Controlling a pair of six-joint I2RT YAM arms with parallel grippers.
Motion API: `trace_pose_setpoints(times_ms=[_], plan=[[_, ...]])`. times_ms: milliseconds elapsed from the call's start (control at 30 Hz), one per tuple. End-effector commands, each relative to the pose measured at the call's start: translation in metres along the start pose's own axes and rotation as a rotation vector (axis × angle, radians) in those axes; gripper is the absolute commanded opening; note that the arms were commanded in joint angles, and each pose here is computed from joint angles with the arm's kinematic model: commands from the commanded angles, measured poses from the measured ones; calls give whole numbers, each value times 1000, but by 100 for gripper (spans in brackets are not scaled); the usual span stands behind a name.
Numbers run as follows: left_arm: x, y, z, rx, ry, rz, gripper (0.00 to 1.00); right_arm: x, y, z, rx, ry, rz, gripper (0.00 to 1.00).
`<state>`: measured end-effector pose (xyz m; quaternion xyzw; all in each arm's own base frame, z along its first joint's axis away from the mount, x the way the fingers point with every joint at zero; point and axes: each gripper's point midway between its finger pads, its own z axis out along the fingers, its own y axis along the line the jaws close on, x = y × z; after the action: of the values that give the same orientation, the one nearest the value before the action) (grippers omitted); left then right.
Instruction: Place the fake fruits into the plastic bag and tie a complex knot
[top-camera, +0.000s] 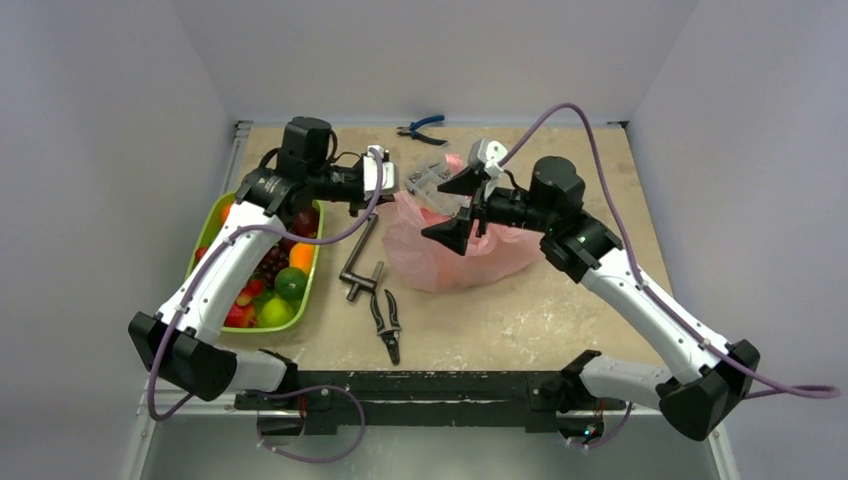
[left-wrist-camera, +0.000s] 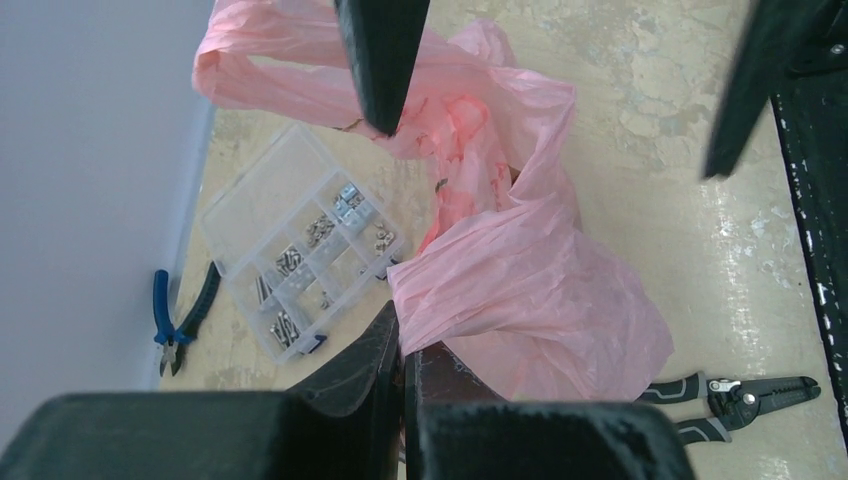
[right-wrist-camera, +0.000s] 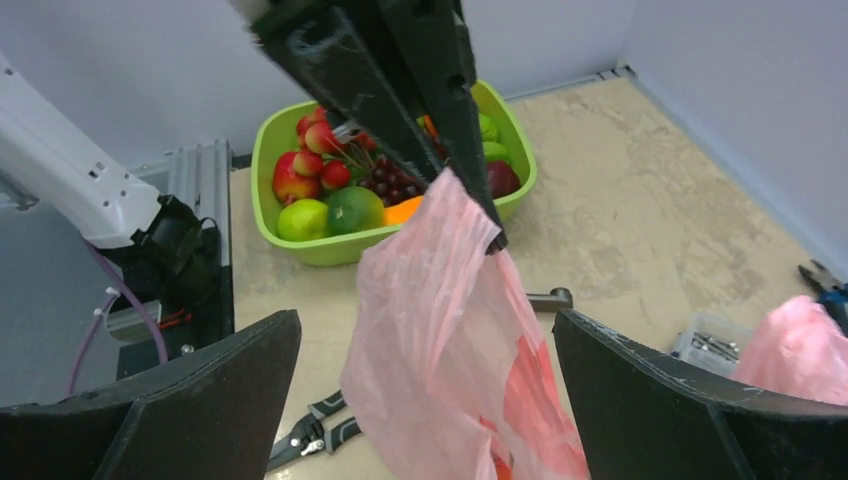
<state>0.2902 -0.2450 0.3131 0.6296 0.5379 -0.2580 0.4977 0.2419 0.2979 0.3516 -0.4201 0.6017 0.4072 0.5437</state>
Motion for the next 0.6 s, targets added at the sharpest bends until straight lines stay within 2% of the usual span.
trace_pose_setpoints(times_ms=[0, 100, 167, 233, 267, 333, 433, 533, 567], plan=[[-23, -11, -3, 17, -90, 80, 0, 9, -7, 29, 36, -22, 55, 99], [-27, -20, -3, 39, -114, 95, 0, 33, -24, 45, 93, -18, 92, 99], [-28, -26, -1, 48, -121, 111, 0, 53, -25, 55, 66, -6, 97, 99], [-26, -28, 3, 45, -110, 130, 0, 73, -20, 64, 21, -1, 103, 95], [-26, -28, 4, 40, -106, 137, 0, 85, -18, 67, 8, 8, 107, 87], [-30, -27, 5, 34, -109, 142, 0, 108, -16, 70, -7, 29, 101, 62], [-38, -15, -1, -27, -107, 99, 0, 139, -15, 65, -12, 78, 54, 32], [-41, -6, -14, -56, -110, 16, 14, 160, -9, 54, -24, 120, 20, 2], [-41, -6, -19, -51, -109, -10, 23, 166, -9, 51, -19, 129, 6, 0]])
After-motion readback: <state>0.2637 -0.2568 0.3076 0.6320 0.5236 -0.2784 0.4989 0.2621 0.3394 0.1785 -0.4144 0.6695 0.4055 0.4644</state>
